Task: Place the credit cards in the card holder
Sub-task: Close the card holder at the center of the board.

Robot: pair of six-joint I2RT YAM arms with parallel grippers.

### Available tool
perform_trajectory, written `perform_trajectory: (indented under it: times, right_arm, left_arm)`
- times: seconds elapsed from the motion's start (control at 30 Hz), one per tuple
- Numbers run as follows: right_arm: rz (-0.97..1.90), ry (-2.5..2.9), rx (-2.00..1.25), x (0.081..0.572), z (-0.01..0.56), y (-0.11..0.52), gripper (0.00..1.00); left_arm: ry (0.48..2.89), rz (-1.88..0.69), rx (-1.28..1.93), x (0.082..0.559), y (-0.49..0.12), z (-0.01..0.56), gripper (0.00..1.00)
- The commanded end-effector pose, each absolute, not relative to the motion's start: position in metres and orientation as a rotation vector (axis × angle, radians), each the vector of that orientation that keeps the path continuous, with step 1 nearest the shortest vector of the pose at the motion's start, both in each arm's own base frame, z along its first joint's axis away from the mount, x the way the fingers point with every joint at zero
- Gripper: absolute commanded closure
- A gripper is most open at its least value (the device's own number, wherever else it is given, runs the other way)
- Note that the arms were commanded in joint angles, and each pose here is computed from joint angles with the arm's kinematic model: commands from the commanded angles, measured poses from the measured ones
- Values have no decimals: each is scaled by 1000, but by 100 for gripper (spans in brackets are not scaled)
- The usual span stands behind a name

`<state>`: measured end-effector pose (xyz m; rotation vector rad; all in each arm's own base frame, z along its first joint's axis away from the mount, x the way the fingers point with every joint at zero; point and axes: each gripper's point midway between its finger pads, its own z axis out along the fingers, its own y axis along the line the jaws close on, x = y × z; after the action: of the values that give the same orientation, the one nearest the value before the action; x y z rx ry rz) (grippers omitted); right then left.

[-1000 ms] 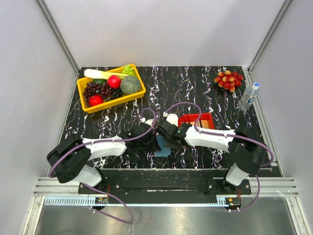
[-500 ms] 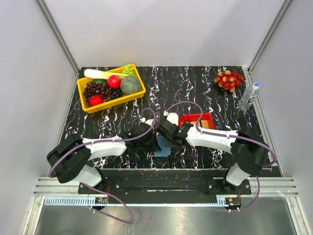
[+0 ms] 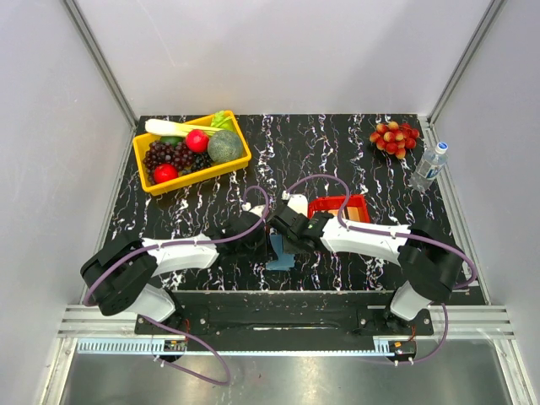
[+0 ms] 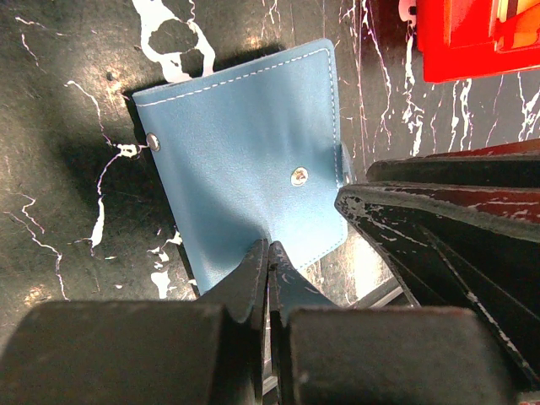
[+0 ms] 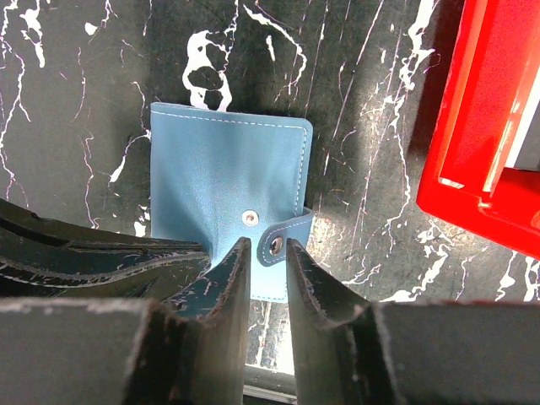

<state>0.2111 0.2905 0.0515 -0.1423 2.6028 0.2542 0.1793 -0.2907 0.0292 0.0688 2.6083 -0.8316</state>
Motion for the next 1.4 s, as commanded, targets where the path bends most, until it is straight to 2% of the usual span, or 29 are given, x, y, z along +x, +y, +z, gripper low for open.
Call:
perform_trajectory:
  times: [0.0, 0.23, 0.33, 0.4, 0.47, 0.57, 0.6, 0.8, 1.03, 1.37]
  right_arm:
    - [261, 2562, -121, 215, 58, 294, 73]
    - [252, 2572, -123, 215, 53, 294, 73]
    - [258, 2571, -125, 216, 55, 296, 77]
    - [259, 2570, -123, 216, 55, 295, 83]
    - [254, 2568, -125, 216, 55, 294, 84]
    - [258, 2570, -123, 215, 55, 294, 94]
    - [261, 2570, -125, 214, 55, 295, 99]
    - [285, 2569, -124, 214, 57, 297, 100]
    - [479, 2558, -123, 211, 61, 315, 100]
    - [510, 2526, -58, 225, 69, 308, 100]
  left_arm:
    - [2648, -780, 86, 171, -283, 16, 100]
    - [2647, -782, 80, 171, -283, 16, 100]
    - [2649, -781, 78, 171, -282, 16, 100]
    - [2647, -782, 80, 171, -283, 16, 100]
    - [2647, -784, 80, 171, -283, 16, 100]
    - [2649, -782, 81, 171, -282, 15, 100]
    - [2648, -787, 83, 171, -284, 16, 100]
    - [2653, -780, 77, 170, -282, 14, 100]
    - [2654, -778, 72, 170, -280, 14, 100]
    - [2657, -799, 93, 168, -284, 11, 100]
